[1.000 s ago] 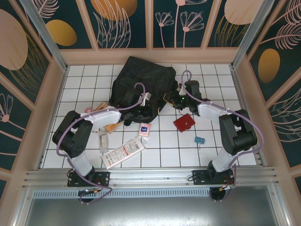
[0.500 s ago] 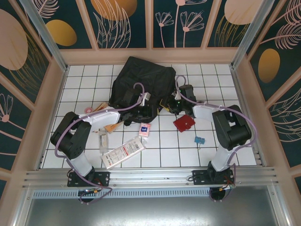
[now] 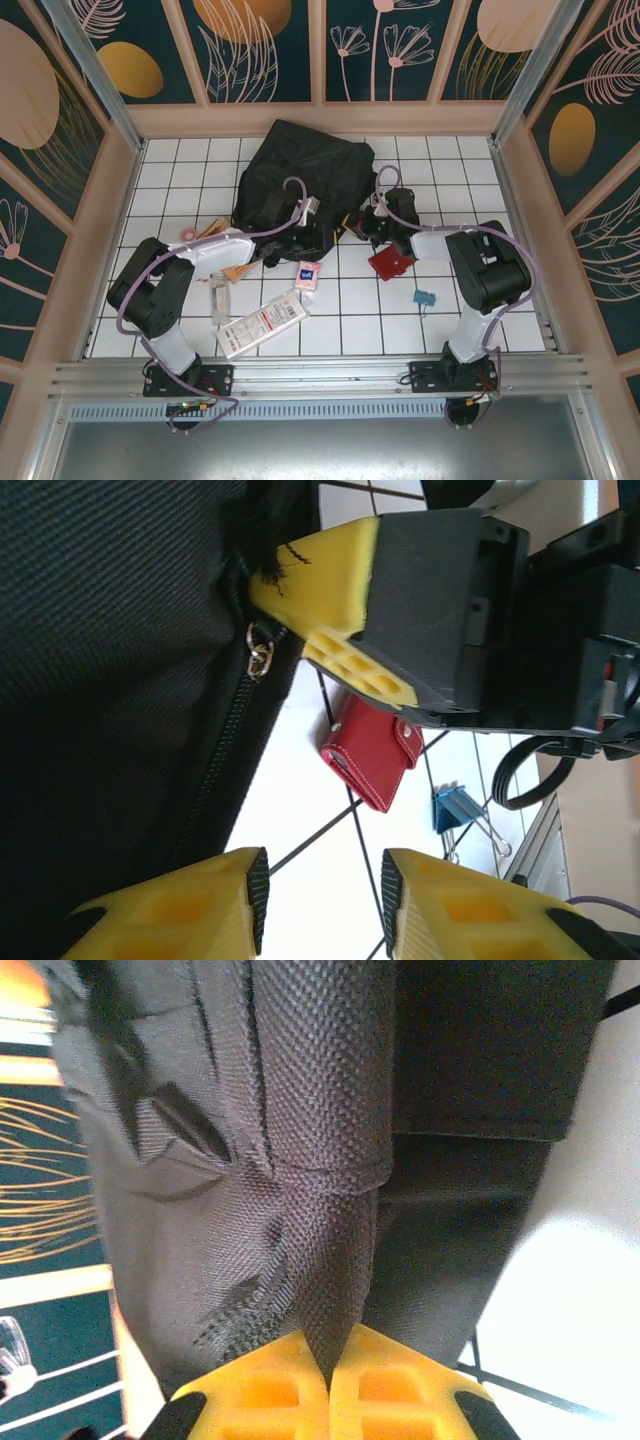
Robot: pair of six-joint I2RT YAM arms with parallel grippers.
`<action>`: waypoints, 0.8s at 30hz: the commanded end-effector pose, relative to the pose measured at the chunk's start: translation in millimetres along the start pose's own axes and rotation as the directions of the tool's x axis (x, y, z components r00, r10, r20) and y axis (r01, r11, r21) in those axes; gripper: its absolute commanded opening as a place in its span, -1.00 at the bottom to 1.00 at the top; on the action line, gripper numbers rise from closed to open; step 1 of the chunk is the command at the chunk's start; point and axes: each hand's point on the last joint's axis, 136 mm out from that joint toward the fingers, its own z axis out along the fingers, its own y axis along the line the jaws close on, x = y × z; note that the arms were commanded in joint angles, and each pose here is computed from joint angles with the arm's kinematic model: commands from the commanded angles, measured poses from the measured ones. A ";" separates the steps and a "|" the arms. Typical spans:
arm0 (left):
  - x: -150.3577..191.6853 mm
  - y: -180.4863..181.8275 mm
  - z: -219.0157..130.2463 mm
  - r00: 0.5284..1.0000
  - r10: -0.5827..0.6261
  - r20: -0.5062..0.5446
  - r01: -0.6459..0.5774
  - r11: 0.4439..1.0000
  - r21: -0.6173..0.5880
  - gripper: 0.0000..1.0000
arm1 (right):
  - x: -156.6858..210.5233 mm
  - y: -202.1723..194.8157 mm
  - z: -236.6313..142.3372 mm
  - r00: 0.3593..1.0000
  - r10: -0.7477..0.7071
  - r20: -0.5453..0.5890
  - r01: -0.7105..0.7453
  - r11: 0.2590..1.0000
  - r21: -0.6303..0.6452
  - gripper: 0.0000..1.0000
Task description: Pack books, pencil case, and school supplies into a backpack
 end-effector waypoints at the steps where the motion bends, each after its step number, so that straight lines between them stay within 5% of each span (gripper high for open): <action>1: 8.8 5.3 -4.8 1.000 -0.016 -0.006 0.016 1.000 -0.025 -0.26 | -14.8 64.5 -20.5 0.993 -0.083 0.087 0.105 0.953 -0.286 -1.00; 6: -0.6 7.6 -19.7 0.999 0.019 0.048 -0.014 0.995 -0.095 -0.28 | -0.1 96.7 -37.7 0.983 -0.166 0.082 0.185 0.864 -0.468 -1.00; 12: -49.3 -6.0 -67.8 0.980 0.059 0.191 -0.031 0.989 -0.144 -0.25 | 12.3 104.1 -40.7 0.972 -0.226 0.055 0.223 0.832 -0.509 -1.00; 24: -47.7 -28.6 -37.9 0.991 0.117 0.069 -0.113 0.992 -0.064 -0.27 | 22.7 104.9 -30.9 0.975 -0.223 0.007 0.196 0.837 -0.511 -1.00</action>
